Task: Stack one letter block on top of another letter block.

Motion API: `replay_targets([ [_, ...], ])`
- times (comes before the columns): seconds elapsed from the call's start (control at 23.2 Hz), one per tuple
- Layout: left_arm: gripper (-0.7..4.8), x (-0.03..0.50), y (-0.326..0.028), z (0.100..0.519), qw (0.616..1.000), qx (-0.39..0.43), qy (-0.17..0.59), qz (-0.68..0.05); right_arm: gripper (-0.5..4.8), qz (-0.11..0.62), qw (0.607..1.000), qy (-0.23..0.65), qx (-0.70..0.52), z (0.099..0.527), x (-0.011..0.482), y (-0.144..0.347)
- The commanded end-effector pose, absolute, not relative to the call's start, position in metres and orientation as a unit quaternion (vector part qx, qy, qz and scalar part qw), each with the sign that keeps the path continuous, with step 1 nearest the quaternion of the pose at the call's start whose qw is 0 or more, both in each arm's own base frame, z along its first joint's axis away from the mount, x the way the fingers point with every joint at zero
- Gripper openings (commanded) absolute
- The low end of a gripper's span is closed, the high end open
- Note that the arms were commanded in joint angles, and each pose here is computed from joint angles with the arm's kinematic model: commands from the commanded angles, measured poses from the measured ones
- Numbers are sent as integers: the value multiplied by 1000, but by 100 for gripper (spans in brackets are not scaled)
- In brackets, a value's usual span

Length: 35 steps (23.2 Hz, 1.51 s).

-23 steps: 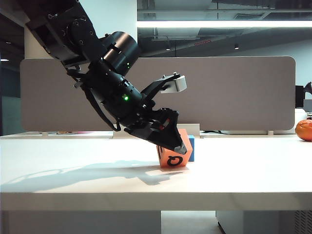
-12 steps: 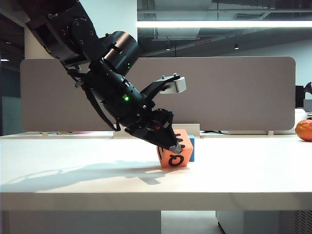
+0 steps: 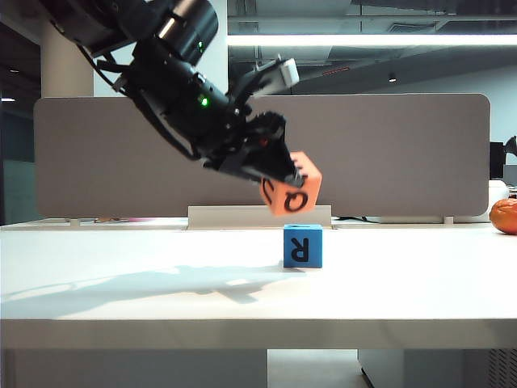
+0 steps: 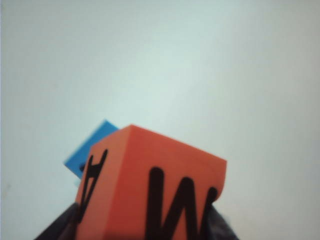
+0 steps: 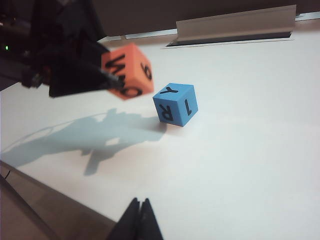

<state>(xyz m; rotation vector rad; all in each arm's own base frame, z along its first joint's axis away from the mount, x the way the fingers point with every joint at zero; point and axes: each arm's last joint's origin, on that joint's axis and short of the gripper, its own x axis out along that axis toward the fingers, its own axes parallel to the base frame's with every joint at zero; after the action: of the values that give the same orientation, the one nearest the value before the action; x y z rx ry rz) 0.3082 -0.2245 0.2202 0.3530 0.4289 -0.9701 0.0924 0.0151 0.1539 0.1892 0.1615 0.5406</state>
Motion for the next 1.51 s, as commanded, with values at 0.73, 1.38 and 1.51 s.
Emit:
replay_targets([
  [0.73, 241, 352, -252, 222, 897, -22, 237, -372, -8, 266, 957, 76, 91, 153, 93, 15],
  [1.38, 246, 358, -257, 213, 878, -56, 336, -336, -8, 266, 957, 76, 91, 153, 93, 15],
  [1.51, 246, 358, -256, 213, 879, -56, 336, -335, -8, 266, 957, 76, 91, 153, 93, 15],
])
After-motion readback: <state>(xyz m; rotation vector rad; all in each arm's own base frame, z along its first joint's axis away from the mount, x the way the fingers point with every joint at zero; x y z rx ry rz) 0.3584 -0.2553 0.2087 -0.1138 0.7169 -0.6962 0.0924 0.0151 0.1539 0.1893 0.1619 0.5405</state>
